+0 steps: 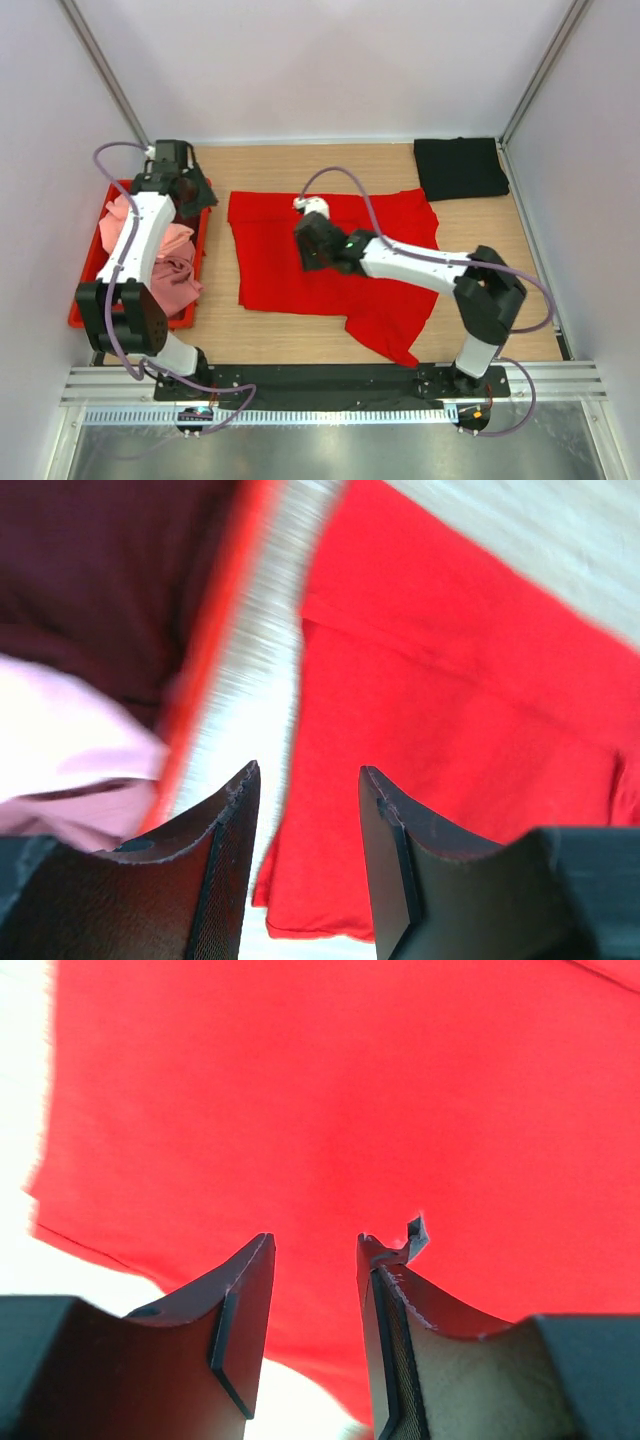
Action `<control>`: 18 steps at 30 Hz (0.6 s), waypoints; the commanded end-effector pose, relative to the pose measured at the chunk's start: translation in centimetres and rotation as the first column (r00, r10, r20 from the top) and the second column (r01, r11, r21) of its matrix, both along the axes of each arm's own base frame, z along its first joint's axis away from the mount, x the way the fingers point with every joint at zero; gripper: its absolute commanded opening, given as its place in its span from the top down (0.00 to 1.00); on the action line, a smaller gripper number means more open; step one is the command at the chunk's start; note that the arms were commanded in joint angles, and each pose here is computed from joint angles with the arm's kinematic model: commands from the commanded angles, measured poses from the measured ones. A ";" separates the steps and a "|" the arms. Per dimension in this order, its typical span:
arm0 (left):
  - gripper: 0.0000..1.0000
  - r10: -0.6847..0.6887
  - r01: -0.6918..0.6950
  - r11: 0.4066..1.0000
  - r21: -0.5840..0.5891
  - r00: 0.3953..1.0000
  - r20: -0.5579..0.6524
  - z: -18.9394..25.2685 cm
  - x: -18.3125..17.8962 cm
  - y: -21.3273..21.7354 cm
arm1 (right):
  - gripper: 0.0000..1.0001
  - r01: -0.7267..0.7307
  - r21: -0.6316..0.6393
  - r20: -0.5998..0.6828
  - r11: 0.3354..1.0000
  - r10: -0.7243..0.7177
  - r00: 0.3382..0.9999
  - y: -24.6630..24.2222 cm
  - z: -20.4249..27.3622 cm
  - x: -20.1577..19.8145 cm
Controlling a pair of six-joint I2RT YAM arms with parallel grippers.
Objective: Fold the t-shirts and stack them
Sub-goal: Fold the tshirt
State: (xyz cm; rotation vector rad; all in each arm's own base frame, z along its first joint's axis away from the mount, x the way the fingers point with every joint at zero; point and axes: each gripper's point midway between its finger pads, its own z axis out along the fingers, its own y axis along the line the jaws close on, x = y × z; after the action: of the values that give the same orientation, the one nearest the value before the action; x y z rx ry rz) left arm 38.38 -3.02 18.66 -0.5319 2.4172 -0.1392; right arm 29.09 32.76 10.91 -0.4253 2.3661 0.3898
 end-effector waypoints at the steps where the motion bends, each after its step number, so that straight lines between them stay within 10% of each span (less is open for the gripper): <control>1: 0.54 0.131 -0.123 0.988 -0.091 0.988 0.081 4.2 -0.3 3.3 | 0.54 0.196 0.045 0.137 0.980 -0.200 0.970 3.6 1.4 2.3; 11: 0.58 0.121 -0.114 0.986 -0.119 0.991 0.059 3.7 -3.5 3.7 | 0.59 0.043 0.087 0.167 0.995 -0.058 0.984 14.7 0.1 -3.4; 18: 0.76 0.050 -0.053 0.998 -0.035 0.997 -0.061 -0.7 -8.3 1.9 | 0.69 0.119 0.054 0.150 0.991 -0.126 0.981 10.7 -0.6 -1.7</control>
State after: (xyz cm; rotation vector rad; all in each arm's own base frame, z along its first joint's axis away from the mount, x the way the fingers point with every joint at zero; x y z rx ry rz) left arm 32.32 -0.12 18.86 -0.7070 2.3929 -0.2075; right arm 24.69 45.63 7.66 -0.4328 2.2635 0.3354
